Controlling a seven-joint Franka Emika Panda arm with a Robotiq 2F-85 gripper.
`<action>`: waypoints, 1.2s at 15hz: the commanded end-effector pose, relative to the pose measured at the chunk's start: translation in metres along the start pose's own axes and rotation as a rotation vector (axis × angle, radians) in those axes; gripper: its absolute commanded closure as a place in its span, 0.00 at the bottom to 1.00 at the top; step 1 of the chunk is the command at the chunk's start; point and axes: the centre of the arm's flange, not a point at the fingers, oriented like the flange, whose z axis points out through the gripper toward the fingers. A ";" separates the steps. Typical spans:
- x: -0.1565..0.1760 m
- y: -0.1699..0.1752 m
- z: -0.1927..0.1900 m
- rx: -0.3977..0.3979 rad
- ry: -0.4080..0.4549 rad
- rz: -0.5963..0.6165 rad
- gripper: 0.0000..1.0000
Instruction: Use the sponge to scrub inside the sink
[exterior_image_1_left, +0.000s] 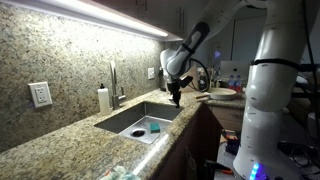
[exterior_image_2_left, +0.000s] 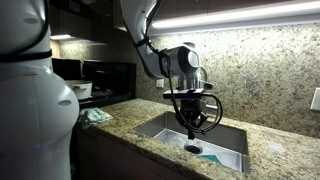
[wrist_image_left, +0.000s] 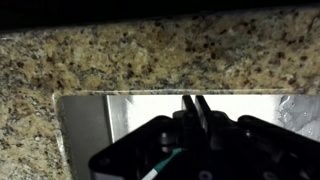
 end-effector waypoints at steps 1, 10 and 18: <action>-0.008 -0.002 -0.005 0.000 0.012 -0.003 0.91; 0.042 -0.021 -0.062 0.030 -0.095 -0.167 0.35; 0.020 -0.008 -0.040 0.263 0.022 -0.036 0.00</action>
